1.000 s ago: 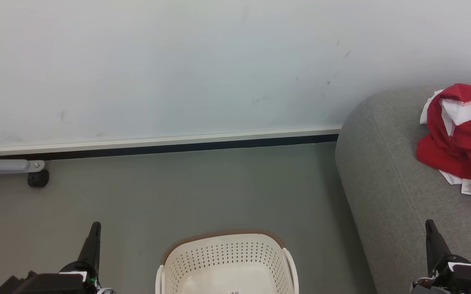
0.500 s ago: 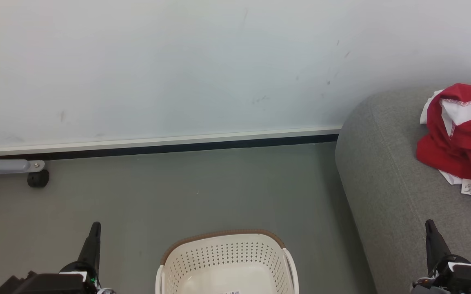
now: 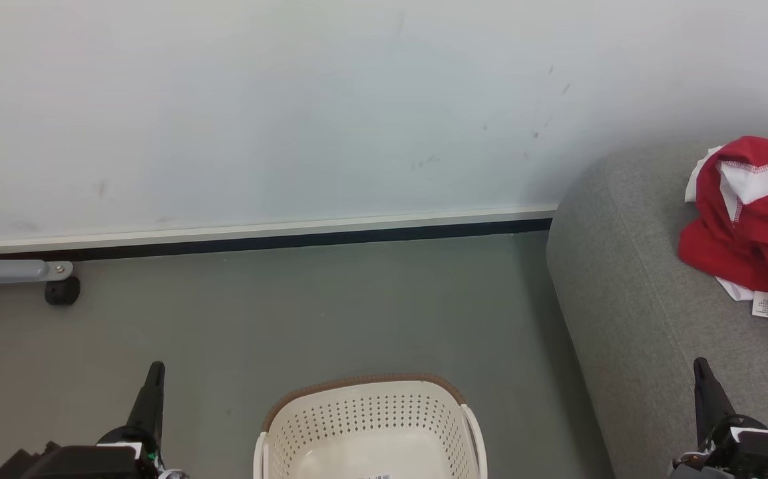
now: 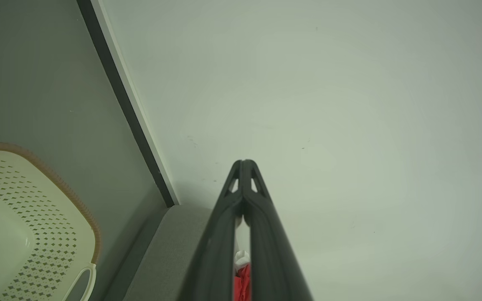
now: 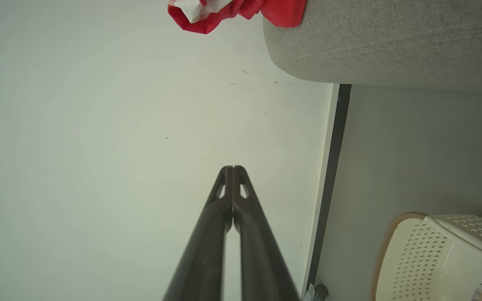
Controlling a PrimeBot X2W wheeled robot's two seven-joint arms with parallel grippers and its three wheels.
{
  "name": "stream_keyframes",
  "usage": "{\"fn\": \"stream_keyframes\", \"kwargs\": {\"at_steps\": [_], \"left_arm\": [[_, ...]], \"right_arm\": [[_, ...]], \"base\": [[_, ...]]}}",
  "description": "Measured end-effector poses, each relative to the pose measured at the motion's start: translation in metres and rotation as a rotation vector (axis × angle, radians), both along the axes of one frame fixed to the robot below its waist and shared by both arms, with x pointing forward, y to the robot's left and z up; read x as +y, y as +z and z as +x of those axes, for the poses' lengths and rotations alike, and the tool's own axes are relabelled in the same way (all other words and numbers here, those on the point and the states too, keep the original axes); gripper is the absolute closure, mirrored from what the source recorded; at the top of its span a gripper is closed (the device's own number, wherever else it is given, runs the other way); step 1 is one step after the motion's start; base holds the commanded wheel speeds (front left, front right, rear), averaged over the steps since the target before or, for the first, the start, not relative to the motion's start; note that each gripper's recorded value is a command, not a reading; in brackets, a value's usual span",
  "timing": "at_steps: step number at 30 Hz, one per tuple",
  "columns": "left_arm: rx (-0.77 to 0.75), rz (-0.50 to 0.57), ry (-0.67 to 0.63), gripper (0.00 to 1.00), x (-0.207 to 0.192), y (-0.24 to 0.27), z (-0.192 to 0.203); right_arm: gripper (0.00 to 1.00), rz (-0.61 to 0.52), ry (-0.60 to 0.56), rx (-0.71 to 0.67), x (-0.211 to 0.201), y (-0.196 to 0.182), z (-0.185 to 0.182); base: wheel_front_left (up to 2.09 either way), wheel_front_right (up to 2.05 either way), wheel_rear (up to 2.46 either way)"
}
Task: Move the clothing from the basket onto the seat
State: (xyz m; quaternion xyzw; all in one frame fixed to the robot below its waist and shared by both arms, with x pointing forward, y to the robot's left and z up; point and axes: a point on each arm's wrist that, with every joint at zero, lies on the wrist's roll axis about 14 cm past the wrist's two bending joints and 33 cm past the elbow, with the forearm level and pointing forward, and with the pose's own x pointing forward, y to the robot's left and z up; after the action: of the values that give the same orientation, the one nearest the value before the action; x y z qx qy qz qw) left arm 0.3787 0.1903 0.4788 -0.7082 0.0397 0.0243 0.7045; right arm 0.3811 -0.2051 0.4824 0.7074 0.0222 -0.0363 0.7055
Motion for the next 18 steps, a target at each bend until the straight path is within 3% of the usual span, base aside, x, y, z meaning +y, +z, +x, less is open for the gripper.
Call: {"fn": "stream_keyframes", "kwargs": {"at_steps": [18], "left_arm": [[0.0, 0.0, 0.0, 1.0, 0.0, -0.0001, 0.0]], "right_arm": [[1.0, 0.0, 0.0, 0.0, 0.0, 0.0, 0.0]], "base": [[0.0, 0.0, 0.0]]}}
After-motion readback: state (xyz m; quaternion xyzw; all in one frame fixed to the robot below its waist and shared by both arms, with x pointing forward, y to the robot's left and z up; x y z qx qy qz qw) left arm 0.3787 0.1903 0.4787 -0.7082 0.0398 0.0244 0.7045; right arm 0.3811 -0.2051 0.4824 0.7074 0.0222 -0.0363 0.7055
